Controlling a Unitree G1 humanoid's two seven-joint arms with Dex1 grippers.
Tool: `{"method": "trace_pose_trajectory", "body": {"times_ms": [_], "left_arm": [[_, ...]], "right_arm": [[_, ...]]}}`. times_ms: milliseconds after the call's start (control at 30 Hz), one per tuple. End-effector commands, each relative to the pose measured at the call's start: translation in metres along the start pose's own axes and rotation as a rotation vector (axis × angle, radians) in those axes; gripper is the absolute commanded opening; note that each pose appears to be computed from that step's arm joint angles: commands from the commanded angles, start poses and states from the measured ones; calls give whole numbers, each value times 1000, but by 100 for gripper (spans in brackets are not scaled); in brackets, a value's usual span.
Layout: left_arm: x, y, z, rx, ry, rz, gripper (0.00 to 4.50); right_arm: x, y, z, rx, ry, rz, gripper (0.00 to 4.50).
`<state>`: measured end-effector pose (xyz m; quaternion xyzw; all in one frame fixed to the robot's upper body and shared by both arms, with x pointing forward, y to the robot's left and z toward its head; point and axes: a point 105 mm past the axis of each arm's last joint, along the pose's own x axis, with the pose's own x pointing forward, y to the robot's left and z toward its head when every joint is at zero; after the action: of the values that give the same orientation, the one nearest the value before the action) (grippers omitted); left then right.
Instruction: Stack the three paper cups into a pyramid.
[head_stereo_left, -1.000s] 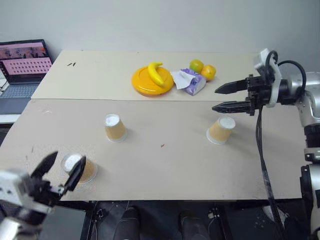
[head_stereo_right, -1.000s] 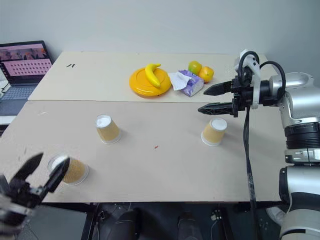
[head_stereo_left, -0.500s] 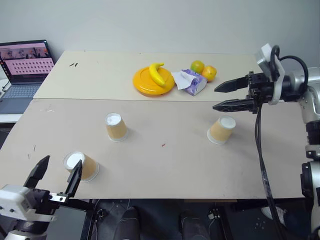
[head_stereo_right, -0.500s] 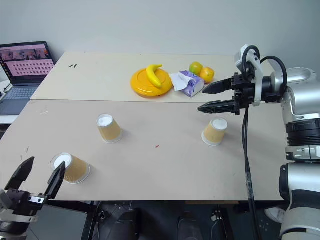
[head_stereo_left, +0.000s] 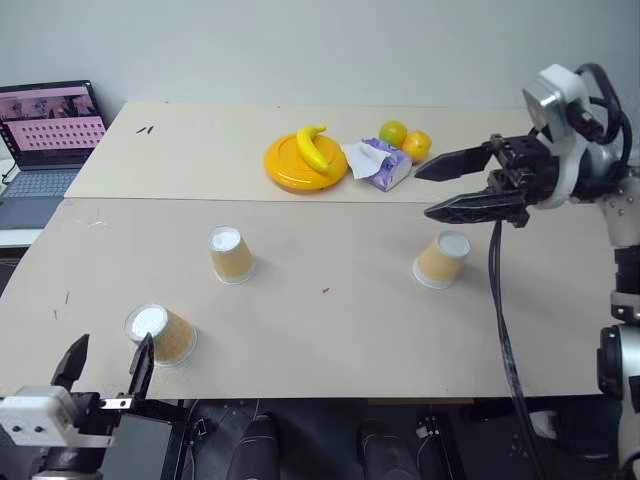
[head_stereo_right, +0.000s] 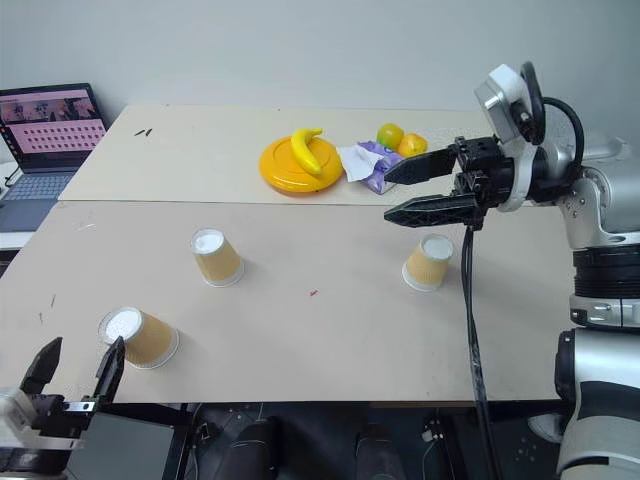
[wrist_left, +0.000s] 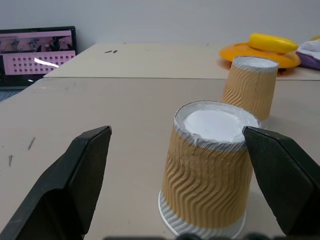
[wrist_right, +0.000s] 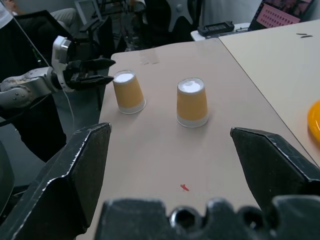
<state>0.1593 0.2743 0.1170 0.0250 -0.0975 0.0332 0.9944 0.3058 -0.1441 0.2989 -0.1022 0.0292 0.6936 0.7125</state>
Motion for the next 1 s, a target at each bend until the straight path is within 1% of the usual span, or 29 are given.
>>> {"method": "trace_pose_trajectory", "body": {"times_ms": [33,167,367,533,700,867,1000], "left_arm": [[1,-1,-3,21,-11,-8,450],[5,-13,-4,20,-20,-71,450],[11,-16,3,31,-51,-104,450],[11,-14,8,39,-58,-119,450],[18,-10,17,54,-88,-112,450],[12,-17,24,45,-90,-114,450],[8,-20,20,28,-69,-103,450]], "right_arm": [[8,13,14,-55,-14,85,448],[17,20,21,-71,-14,98,448],[12,15,22,-70,-7,66,448],[2,10,17,-63,-3,44,448],[-8,6,6,-50,7,21,448],[-10,6,2,-49,13,15,448],[-11,7,0,-47,14,15,448]]}}
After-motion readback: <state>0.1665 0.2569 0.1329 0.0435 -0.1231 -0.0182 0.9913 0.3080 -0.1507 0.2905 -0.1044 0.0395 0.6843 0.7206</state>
